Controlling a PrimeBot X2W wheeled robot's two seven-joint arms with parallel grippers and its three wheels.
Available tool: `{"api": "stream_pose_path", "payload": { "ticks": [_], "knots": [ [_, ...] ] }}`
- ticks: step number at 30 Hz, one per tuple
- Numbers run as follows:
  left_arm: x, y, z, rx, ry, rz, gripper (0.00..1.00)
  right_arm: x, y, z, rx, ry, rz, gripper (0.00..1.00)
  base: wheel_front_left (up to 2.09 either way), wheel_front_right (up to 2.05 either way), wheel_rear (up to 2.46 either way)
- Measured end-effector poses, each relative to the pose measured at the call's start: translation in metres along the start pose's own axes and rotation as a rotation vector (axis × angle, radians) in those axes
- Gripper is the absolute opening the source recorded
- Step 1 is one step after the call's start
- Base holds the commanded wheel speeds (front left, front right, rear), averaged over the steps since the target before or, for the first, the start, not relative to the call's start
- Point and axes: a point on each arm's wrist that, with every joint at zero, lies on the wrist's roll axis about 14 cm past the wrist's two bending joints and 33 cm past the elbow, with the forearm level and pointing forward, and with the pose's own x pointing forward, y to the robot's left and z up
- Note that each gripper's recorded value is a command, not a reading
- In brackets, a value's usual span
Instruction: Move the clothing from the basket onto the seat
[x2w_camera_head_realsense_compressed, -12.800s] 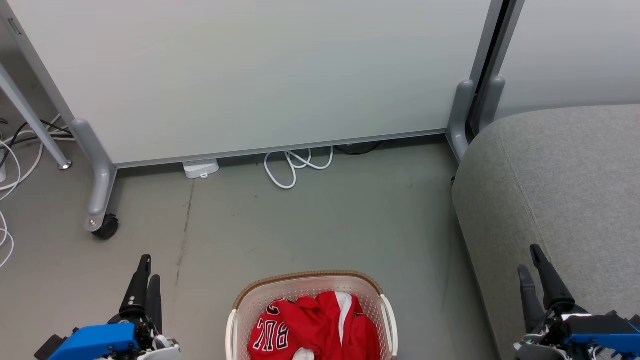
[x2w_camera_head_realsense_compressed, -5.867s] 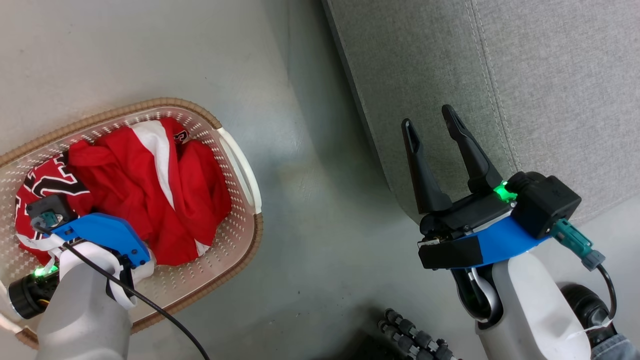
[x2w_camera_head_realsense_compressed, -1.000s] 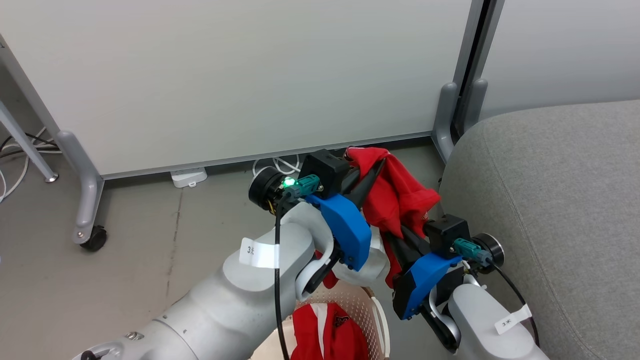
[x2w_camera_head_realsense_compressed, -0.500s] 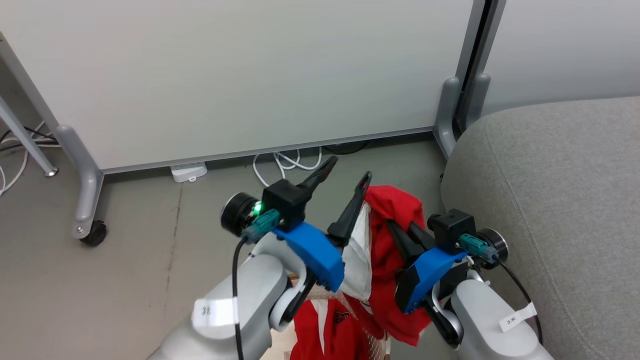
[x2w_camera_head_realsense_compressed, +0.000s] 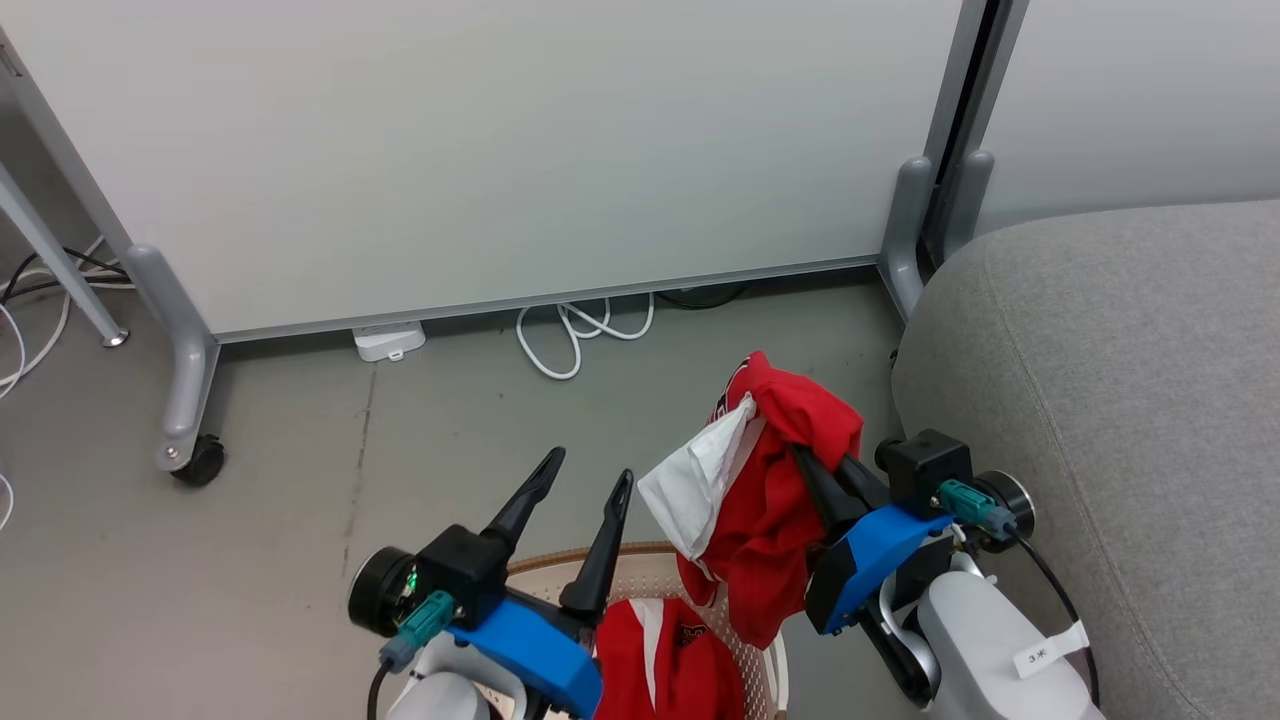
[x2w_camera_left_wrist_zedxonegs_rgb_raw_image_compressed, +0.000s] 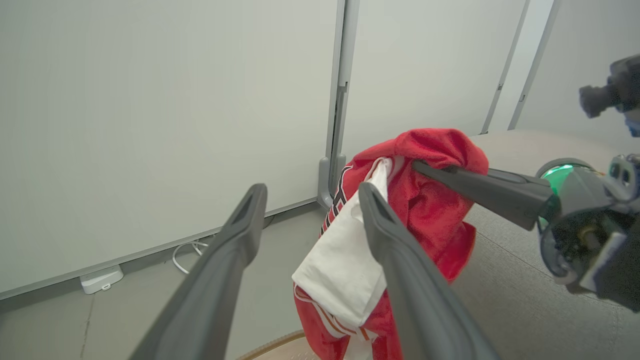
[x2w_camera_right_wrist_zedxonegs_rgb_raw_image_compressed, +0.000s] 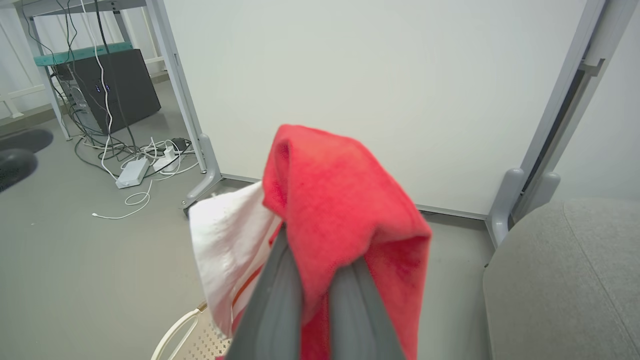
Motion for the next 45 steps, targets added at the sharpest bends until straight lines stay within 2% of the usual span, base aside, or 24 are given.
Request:
{"api": "stream_pose_path", "payload": {
  "ticks": [7,21,28,37,45],
  "knots": [
    [-0.026,0.018,-0.014,-0.013,0.014,0.097,1.00,0.000,0.000,-0.002,0.002,0.002,-0.002,0.00,0.00,0.00,0.00],
    [-0.019,0.013,-0.012,-0.010,0.000,0.078,1.00,-0.007,-0.003,0.000,0.001,-0.004,-0.013,0.00,0.00,0.00,0.00],
    [0.000,-0.009,-0.017,-0.001,0.016,-0.009,1.00,-0.027,-0.031,0.004,0.003,-0.016,-0.099,0.00,0.00,0.00,0.00],
    [0.032,-0.062,-0.023,0.004,0.030,-0.196,1.00,-0.069,-0.084,0.007,0.000,-0.028,-0.276,0.00,0.00,0.00,0.00],
    [0.048,-0.103,-0.035,-0.009,0.059,-0.336,1.00,-0.107,-0.118,0.007,-0.001,-0.028,-0.406,0.00,0.00,0.00,0.00]
  ]
}}
